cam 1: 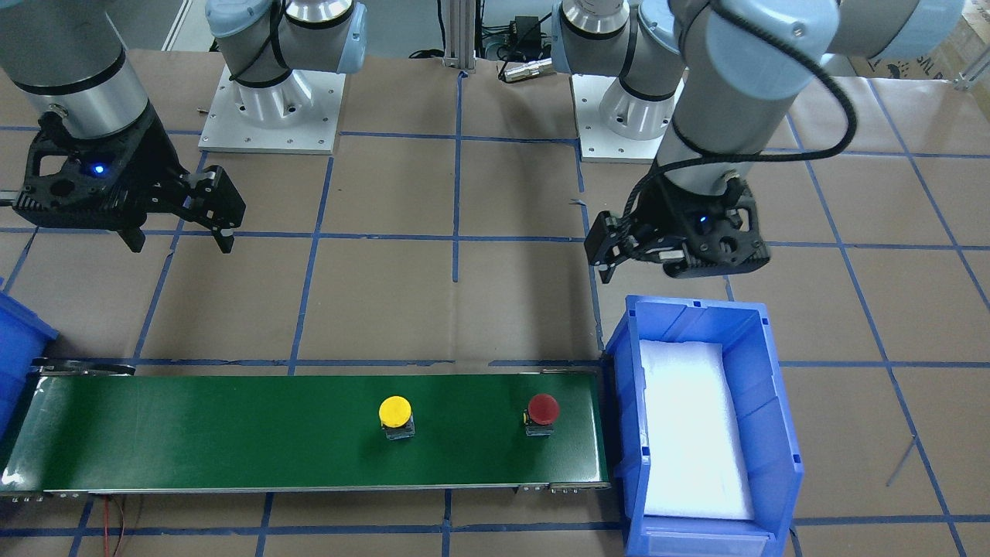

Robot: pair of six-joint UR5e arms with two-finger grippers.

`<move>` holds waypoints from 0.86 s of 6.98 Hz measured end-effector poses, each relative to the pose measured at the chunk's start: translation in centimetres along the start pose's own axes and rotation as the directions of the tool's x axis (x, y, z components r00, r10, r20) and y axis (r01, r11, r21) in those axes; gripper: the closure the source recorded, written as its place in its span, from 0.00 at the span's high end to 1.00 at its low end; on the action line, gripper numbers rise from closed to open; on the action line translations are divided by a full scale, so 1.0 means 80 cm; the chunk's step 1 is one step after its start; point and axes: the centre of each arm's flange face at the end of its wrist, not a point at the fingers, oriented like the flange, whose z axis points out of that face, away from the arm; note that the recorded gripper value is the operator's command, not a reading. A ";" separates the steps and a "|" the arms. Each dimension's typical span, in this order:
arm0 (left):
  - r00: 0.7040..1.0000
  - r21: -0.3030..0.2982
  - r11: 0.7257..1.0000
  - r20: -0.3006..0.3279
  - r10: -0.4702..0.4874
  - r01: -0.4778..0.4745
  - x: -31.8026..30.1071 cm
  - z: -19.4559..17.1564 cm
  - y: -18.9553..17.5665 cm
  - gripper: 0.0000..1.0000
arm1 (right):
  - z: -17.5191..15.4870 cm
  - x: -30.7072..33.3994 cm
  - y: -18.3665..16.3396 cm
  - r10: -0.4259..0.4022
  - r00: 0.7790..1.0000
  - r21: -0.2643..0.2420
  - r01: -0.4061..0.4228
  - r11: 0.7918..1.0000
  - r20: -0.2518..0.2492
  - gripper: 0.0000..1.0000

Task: Transport two buttons from left to right
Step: 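Raise the left gripper back above the bin while buttons ride the belt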

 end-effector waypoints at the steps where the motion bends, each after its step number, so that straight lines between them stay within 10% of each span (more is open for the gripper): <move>1: 1.000 0.004 1.000 0.003 0.009 -0.009 -0.026 -0.036 0.020 1.00 | 0.000 0.002 -0.001 -0.001 1.000 0.000 0.001 1.000 0.000 1.00; 6: 0.992 -0.071 0.992 0.064 0.110 -0.105 -0.049 -0.056 0.051 1.00 | 0.006 0.003 -0.003 -0.004 1.000 -0.006 0.004 1.000 0.001 1.00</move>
